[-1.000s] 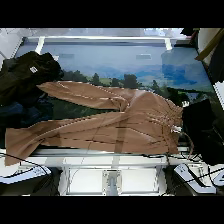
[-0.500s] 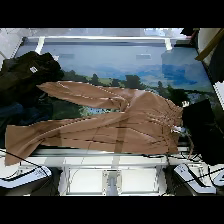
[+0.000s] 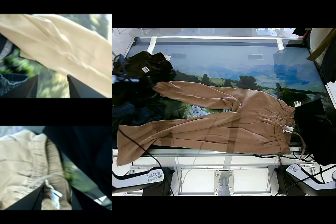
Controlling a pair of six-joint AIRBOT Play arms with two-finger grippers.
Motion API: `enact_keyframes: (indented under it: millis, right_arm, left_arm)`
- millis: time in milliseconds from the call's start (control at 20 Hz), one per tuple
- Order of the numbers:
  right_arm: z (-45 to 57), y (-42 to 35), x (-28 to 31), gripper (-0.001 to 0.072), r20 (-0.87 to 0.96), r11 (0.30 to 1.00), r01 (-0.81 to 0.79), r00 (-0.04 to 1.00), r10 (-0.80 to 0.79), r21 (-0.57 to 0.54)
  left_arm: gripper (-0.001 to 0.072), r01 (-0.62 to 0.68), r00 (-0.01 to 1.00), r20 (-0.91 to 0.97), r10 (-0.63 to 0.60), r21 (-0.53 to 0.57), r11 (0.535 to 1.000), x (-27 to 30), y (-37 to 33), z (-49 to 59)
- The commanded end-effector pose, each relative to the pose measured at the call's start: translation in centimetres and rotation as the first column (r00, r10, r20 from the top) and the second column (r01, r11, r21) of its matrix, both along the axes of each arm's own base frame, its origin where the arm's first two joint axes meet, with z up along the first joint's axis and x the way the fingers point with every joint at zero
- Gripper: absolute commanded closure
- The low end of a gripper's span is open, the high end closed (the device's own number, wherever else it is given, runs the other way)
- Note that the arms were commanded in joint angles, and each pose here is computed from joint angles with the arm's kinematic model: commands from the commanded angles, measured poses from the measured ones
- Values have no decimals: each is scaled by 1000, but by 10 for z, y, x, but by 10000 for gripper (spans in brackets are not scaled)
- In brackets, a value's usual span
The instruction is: Fold the clothes and pants, and hang the long-sleeved shirts on hangers.
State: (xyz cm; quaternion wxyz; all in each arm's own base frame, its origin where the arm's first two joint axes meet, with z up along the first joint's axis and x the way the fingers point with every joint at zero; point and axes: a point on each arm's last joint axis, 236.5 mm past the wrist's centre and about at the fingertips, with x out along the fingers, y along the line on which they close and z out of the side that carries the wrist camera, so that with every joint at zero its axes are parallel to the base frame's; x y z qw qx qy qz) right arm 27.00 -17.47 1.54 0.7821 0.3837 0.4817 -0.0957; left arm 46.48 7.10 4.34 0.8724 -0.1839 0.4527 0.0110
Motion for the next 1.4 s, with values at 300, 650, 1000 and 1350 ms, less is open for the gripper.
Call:
enact_keyframes:
  millis: [300,650,1000,1350]
  right_arm:
    - [-33,42,58,223,43,981,-184,982,182,55]
    - [-33,54,58,186,32,975,-208,978,206,77]
    - [-32,54,58,188,31,976,-203,979,201,83]
    - [-32,55,58,189,33,975,-203,979,201,86]
  left_arm:
    - [261,-307,951,-76,301,-89,948,40,9,-78]
    - [262,-348,937,-64,344,-70,935,51,27,-107]
    - [261,-390,920,8,392,-82,917,65,43,-102]
    - [264,-430,900,11,436,-144,891,76,39,-121]
